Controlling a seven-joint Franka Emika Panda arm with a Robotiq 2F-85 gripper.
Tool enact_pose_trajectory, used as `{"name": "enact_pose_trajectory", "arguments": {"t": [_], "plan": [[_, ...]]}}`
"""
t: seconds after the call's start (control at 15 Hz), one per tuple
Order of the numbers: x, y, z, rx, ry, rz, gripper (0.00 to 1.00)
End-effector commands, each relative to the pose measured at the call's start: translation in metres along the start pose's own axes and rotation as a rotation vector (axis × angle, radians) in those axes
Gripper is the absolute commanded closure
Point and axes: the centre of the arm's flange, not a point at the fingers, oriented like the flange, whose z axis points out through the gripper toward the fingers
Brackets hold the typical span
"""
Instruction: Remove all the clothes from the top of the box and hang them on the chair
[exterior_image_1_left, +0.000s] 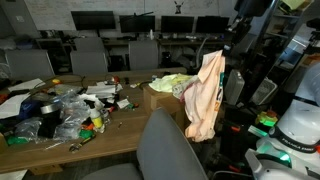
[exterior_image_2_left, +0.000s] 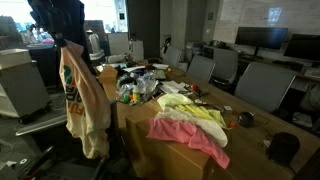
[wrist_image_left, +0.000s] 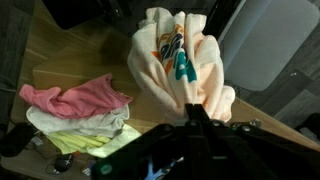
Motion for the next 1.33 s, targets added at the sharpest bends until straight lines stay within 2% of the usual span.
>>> {"name": "enact_pose_trajectory", "arguments": {"t": [0.0, 0.53, 1.27], "plan": [[0.010, -0.049, -0.019, -0.029, 0.000, -0.152, 0.99], [0.013, -0.160, -0.012, -0.102, -0.061, -0.503, 0.99], [0.035, -0.261, 0.022, -0.202, -0.186, -0.828, 0.99]]}}
